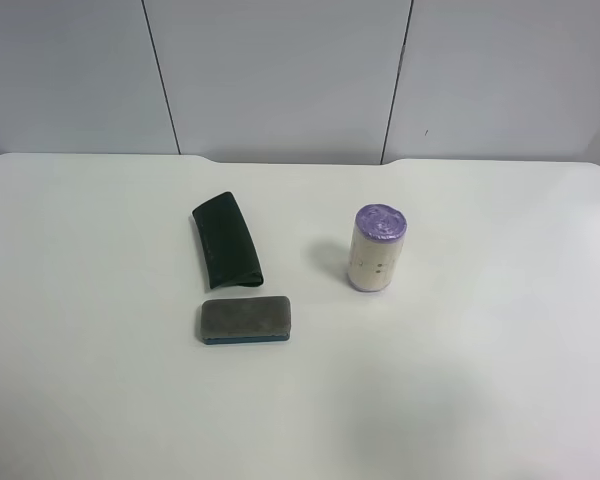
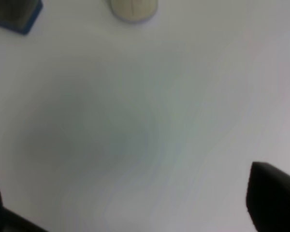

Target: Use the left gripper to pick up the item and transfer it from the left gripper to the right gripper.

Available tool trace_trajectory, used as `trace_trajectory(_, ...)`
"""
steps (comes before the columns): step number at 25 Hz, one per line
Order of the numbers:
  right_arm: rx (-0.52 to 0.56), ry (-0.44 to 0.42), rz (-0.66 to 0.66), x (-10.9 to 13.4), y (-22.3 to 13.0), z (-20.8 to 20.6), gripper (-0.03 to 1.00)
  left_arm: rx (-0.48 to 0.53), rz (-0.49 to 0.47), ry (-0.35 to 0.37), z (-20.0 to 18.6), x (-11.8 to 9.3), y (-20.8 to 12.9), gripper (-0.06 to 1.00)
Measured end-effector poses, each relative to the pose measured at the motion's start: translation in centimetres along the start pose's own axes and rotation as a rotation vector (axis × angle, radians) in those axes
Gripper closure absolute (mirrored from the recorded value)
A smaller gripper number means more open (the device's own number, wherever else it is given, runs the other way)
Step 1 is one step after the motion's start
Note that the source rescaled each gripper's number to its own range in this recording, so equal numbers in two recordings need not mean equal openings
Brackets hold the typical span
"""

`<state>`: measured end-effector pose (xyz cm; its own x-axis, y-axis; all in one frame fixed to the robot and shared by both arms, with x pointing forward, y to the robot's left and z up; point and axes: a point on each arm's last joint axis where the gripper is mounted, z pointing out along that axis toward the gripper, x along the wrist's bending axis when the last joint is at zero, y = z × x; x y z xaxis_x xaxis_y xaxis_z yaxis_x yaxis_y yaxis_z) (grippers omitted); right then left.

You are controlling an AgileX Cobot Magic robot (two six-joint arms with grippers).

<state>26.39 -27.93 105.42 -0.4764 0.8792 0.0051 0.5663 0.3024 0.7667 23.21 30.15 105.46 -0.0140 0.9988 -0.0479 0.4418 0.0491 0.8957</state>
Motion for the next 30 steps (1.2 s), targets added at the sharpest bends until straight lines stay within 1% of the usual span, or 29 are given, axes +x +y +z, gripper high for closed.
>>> trace_trajectory(5, -0.092, -0.034, 0.013, -0.1, -0.9, -1.2, -0.03, 0.0, 0.0, 0.0, 0.0, 0.0, 0.0, -0.05)
trace_trajectory(15, -0.099, -0.038, 0.018, -0.1, -1.0, -1.3, -0.03, 0.0, 0.0, 0.0, 0.0, 0.0, 0.0, -0.05)
trace_trajectory(18, -0.113, -0.051, 0.027, -0.1, -1.1, -1.4, -0.03, 0.0, 0.0, 0.0, 0.0, 0.0, 0.0, -0.05)
trace_trajectory(20, -0.151, -0.074, 0.038, 0.0, -1.5, -1.9, -0.03, 0.0, 0.0, 0.0, 0.0, 0.0, 0.0, -0.05)
trace_trajectory(23, -0.226, -0.133, 0.067, 0.2, -2.2, -2.7, -0.03, 0.0, 0.0, 0.0, 0.0, 0.0, 0.0, -0.05)
trace_trajectory(30, -0.232, -0.287, 0.166, 0.3, -2.2, -2.7, -0.03, 0.0, 0.0, 0.0, 0.0, 0.0, 0.0, -0.05)
